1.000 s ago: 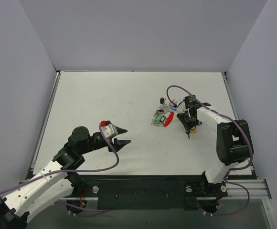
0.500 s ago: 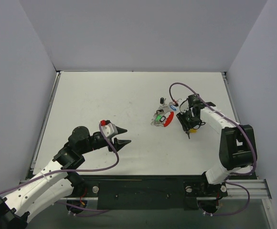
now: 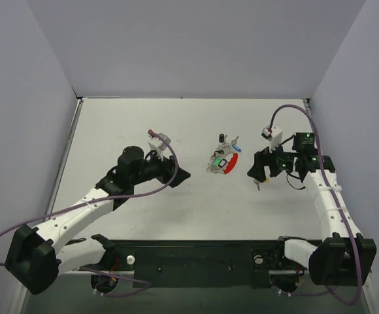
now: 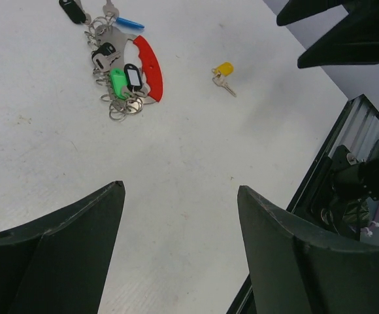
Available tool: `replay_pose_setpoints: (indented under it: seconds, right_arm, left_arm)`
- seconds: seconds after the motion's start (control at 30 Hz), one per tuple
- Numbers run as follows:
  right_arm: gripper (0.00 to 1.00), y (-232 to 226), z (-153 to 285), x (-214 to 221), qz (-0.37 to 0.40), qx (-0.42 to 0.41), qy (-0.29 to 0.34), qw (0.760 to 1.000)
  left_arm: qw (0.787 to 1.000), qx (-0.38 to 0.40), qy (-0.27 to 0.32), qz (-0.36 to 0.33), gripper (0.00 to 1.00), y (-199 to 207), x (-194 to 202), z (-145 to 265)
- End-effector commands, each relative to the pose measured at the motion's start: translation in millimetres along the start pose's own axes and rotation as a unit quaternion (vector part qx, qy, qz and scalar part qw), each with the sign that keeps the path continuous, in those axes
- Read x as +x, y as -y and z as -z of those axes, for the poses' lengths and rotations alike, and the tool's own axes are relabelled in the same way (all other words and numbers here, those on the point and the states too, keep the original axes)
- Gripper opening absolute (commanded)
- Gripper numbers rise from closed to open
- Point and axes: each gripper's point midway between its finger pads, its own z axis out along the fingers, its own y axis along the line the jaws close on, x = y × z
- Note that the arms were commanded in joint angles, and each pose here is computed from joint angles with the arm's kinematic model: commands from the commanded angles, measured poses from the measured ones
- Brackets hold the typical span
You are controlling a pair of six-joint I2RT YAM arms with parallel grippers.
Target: Put the keys on the keyring
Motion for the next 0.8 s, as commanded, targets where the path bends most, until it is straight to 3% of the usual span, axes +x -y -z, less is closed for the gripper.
replay_pose_setpoints:
  seconds: [0.0, 0.03, 0.1, 0.17, 0.4, 0.53, 0.63, 0.67, 0.77]
  right_arm:
    - [0.72, -39.6, -20.0, -3.9, -0.008, -0.116, -0.027, 0.993]
    - [0.69, -29.2, -26.0, 12.3, -0.012, -0.082, -0.082, 0.993]
    - [0.64, -32.0, -37.1, 15.0, 0.026, -0.072, -0.137, 0.988]
    - [0.59, -35.3, -46.4, 7.6, 0.038, -0.071, -0.161, 0.984]
    - [0.55, -1.4, -68.9, -78.8, 0.03, -0.007, -0.139, 0.99]
    - [0.53, 27.8, -88.5, -93.2, 0.01, 0.015, -0.173, 0.985]
    - [0.51, 31.4, -100.6, -80.6, 0.02, -0.031, -0.228, 0.973]
    - [0.51, 34.5, -100.5, -91.5, 0.047, -0.04, -0.22, 0.974]
    - [0.49, 39.9, -111.7, -87.7, 0.033, -0.038, -0.242, 0.969]
  left_arm:
    - [1.0, -0.013, -0.001, 0.008, 0.8, 2.2, -25.3, -4.1]
    - [1.0, -0.017, 0.002, -0.002, 0.8, 1.0, -27.7, -3.0]
    - [0.998, -0.031, 0.001, -0.049, 0.8, -8.0, -25.4, 0.3]
    - [0.996, -0.042, 0.003, -0.077, 0.8, -14.4, -22.9, 5.5]
    - [0.983, -0.091, 0.0, -0.162, 0.8, -34.8, -6.5, 35.1]
    - [0.969, -0.109, 0.029, -0.22, 0.8, -40.2, -11.1, 51.0]
    - [0.964, -0.121, 0.042, -0.233, 0.81, -41.2, -17.1, 58.4]
    - [0.963, -0.121, 0.043, -0.237, 0.8, -40.9, -17.1, 59.6]
    - [0.962, -0.118, 0.034, -0.245, 0.8, -41.0, -15.9, 59.0]
